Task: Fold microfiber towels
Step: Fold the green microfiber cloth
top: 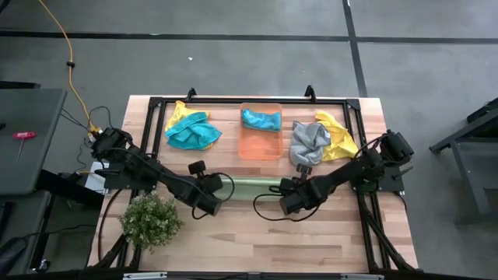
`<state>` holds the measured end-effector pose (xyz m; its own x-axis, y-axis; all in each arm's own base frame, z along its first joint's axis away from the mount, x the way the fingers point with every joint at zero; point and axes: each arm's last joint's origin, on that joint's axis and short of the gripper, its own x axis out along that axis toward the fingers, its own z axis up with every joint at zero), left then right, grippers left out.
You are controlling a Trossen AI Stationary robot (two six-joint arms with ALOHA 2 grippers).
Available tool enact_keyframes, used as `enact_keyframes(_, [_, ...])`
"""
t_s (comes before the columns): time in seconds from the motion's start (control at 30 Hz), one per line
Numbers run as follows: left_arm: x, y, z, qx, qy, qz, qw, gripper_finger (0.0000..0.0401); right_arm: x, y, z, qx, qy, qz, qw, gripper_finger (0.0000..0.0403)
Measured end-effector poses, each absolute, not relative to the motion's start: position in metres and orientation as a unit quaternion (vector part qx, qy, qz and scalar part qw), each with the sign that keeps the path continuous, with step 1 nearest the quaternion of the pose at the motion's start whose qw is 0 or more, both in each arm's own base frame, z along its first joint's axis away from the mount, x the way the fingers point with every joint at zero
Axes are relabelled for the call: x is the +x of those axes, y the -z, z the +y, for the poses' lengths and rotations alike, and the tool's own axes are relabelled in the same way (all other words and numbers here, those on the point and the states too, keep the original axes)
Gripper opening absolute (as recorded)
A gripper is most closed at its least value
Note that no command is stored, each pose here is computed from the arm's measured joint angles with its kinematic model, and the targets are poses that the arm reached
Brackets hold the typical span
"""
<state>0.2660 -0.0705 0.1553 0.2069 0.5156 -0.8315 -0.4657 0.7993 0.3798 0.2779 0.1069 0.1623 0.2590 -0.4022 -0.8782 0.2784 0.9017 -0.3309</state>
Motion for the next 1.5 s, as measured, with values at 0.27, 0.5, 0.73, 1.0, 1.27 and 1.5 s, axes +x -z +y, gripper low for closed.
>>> enact_keyframes(0.27, [0.262,-0.142,-0.06,0.009,-0.343,0.551,0.761,0.0,0.28,-0.163,0.106,-0.049,0.233,0.553,0.799,0.0])
enact_keyframes(0.5, [0.265,-0.136,-0.059,0.011,-0.349,0.547,0.761,0.0003,0.28,-0.163,0.103,-0.035,0.244,0.552,0.797,0.0])
enact_keyframes(0.73, [0.265,-0.137,-0.059,0.024,-0.344,0.549,0.761,0.0014,0.282,-0.163,0.1,-0.034,0.245,0.552,0.796,0.0001])
enact_keyframes(1.0, [0.265,-0.137,-0.058,0.038,-0.338,0.553,0.76,0.0033,0.282,-0.163,0.1,-0.044,0.243,0.553,0.796,0.007])
enact_keyframes(1.27, [0.265,-0.142,-0.058,0.075,-0.302,0.587,0.748,0.0079,0.279,-0.166,0.1,-0.104,0.246,0.554,0.788,0.015])
enact_keyframes(1.5, [0.266,-0.172,-0.059,0.117,-0.289,0.571,0.759,0.0122,0.264,-0.175,0.115,-0.141,0.223,0.538,0.8,0.0156])
